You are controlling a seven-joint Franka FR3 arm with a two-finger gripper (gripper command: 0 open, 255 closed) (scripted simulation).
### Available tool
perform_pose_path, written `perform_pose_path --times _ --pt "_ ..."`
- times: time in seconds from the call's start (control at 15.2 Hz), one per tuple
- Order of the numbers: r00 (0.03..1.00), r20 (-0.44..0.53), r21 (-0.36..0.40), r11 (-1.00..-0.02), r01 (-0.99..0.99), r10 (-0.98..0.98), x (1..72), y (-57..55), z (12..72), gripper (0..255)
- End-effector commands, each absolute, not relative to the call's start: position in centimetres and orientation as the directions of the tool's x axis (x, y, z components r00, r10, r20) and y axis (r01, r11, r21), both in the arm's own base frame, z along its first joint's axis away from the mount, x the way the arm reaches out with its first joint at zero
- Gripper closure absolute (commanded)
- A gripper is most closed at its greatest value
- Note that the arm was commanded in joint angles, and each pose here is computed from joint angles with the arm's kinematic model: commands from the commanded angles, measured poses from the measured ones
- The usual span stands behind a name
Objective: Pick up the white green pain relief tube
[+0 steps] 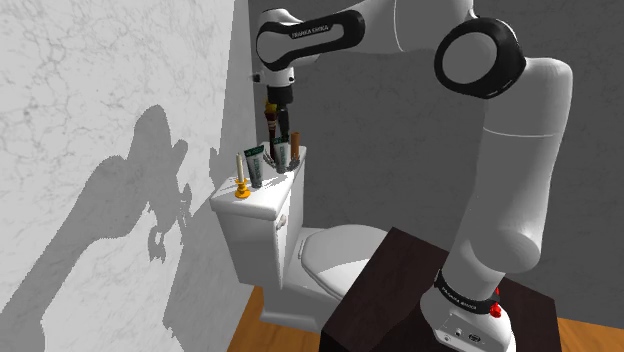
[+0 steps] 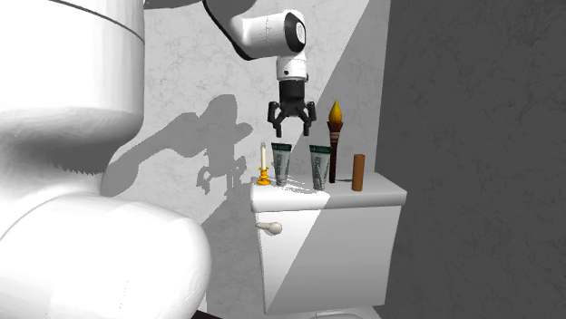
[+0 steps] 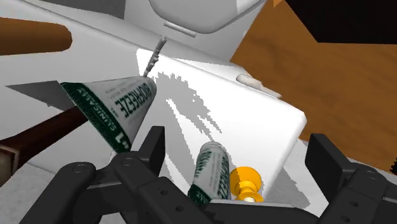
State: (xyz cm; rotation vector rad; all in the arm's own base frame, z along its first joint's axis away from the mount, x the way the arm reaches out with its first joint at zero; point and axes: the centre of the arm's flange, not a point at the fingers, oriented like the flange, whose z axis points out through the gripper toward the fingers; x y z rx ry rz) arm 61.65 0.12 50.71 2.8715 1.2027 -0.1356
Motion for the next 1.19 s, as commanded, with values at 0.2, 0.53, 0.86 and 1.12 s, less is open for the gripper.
perform_pose_path --times 0.2,0.53,0.86,1.12 --pt "0.544 -0.097 -0.034 -0.549 0.835 0.833 67.7 2.6 49.6 0" --pt "0.519 -0.098 -0.038 -0.525 0.850 0.849 68.5 3.1 47.3 0" --pt "0.519 -0.098 -0.038 -0.525 0.850 0.849 68.5 3.1 45.4 0" --pt "0.519 -0.098 -0.038 -0.525 0.851 0.849 68.5 3.1 45.5 255"
